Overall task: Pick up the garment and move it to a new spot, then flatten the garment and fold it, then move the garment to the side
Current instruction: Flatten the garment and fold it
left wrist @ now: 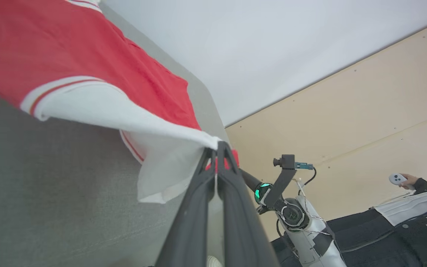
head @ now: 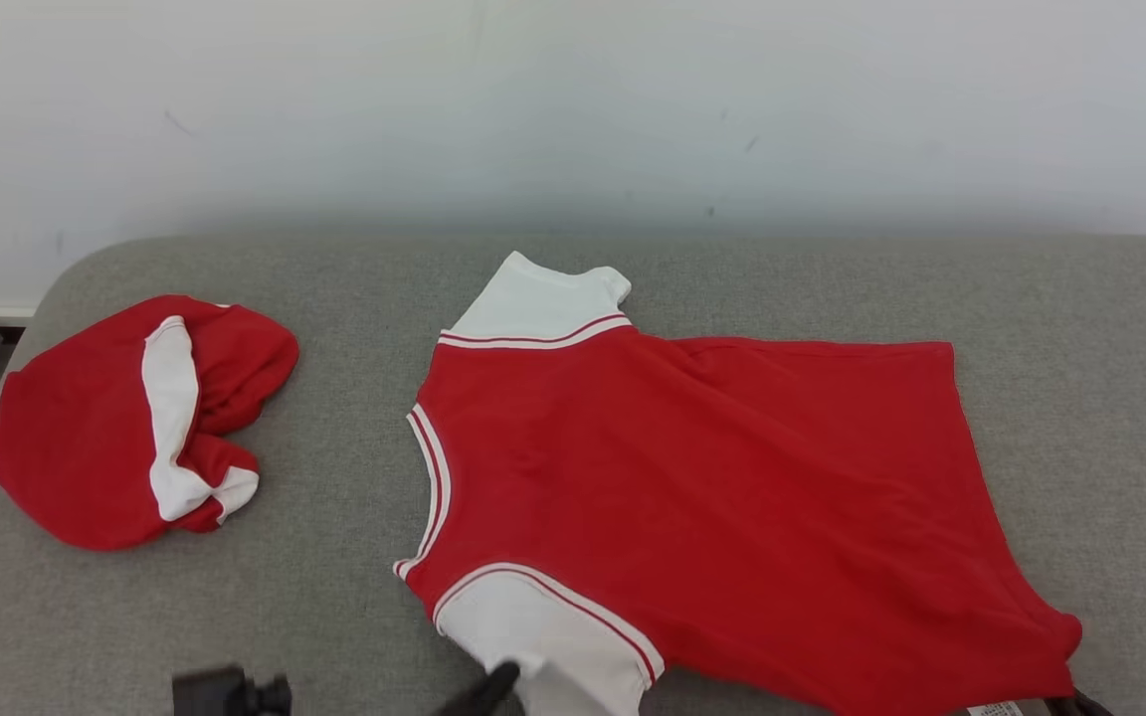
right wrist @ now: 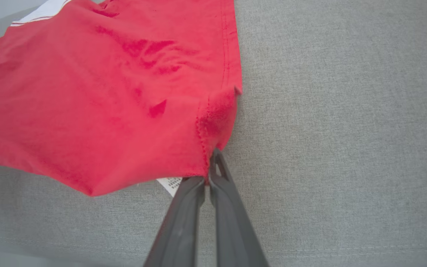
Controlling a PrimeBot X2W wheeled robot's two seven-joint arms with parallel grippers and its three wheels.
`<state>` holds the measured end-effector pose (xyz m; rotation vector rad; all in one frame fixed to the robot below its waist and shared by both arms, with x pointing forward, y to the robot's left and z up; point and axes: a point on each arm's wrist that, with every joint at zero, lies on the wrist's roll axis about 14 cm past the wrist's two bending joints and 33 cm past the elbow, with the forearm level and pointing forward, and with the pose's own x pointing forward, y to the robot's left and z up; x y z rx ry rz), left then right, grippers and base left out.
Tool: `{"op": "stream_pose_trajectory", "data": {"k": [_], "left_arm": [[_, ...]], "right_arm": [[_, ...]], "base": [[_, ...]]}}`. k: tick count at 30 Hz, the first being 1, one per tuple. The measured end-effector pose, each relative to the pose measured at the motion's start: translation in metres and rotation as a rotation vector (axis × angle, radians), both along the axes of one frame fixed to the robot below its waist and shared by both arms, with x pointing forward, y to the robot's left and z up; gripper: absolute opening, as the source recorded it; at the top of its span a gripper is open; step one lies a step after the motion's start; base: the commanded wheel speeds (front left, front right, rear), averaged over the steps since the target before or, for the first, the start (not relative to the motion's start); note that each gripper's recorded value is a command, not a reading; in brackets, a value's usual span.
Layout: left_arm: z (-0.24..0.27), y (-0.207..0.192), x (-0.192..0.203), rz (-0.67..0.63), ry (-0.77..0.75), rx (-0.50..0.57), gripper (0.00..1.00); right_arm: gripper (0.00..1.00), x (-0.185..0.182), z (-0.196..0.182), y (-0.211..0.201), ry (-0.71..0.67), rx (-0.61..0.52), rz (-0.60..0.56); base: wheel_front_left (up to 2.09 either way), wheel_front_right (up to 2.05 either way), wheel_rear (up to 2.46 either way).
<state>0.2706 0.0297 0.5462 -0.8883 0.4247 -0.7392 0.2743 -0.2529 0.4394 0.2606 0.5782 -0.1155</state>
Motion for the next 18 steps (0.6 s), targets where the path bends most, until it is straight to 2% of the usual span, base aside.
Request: {"op": "stream_pose_trajectory", "data": {"k": [3,5,9,18], "left_arm": [[0.001,0.000,0.024,0.031,-0.005,0.018,0.00],[-0.007,0.003,0.035,0.054,0.009,0.067,0.00],[-0.024,0.002,0.047,0.046,0.062,0.124,0.00],[-0.042,0.008,0.094,0.106,0.112,0.219,0.00]], "right_arm": [[0.00,0.004,-0.003,0.005,0.050,-0.046,0.057],[0.00,0.005,-0.008,0.007,0.099,-0.084,0.101],[0.00,0.011,-0.010,-0.003,0.169,-0.181,0.156],[0.00,0.047,0.002,-0.009,0.203,-0.245,0.201]], "base": [[0.00,0.00,0.00],[0.00,0.00,0.00],[0.00,0.00,0.00],[0.00,0.00,0.00]]}}
